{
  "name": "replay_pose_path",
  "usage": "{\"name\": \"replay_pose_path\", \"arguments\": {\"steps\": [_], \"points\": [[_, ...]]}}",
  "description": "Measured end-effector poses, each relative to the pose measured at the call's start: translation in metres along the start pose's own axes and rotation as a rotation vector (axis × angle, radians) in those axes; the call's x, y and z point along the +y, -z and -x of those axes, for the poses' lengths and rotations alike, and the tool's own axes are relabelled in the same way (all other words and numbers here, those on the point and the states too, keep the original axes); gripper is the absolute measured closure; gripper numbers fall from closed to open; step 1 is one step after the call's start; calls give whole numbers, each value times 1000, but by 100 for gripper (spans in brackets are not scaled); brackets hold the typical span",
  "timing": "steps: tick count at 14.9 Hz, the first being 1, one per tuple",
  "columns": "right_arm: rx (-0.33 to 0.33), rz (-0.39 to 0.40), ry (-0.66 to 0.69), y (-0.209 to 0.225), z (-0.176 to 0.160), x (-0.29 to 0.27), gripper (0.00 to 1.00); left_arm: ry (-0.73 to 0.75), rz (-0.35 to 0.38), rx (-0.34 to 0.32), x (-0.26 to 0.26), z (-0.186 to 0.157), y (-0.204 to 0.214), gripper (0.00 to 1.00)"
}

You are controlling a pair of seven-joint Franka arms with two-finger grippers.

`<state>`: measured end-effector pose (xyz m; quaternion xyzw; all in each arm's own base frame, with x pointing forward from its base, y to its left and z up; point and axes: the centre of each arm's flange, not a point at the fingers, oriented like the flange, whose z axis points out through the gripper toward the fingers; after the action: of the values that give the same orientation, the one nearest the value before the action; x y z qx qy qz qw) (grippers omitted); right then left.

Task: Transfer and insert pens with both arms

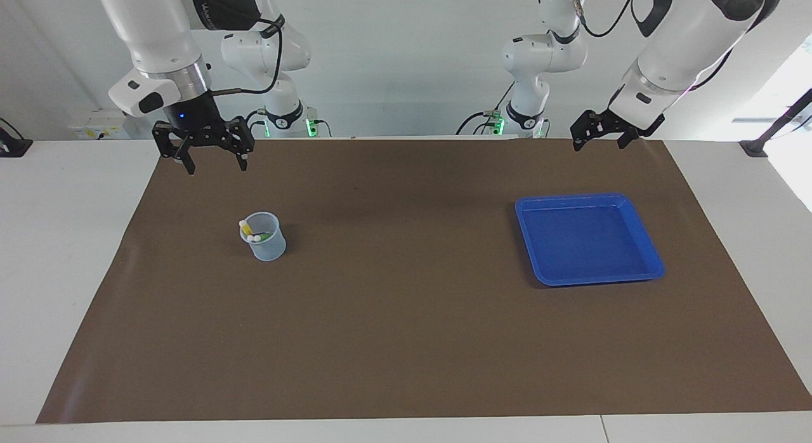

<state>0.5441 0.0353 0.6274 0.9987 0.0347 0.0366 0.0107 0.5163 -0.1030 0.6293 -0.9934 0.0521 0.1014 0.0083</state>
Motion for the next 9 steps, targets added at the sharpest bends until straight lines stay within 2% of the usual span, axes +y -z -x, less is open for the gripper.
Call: {"name": "replay_pose_path", "arguments": {"steps": [3, 6, 9], "points": [[-42, 0, -2, 6, 5, 0, 0, -34, -9, 20, 11, 8, 1, 0], [-53, 0, -2, 3, 6, 0, 0, -29, 1, 84, 0, -9, -11, 0], [-58, 0, -2, 1, 5, 0, 0, -25, 10, 99, -3, -14, -9, 0]]}}
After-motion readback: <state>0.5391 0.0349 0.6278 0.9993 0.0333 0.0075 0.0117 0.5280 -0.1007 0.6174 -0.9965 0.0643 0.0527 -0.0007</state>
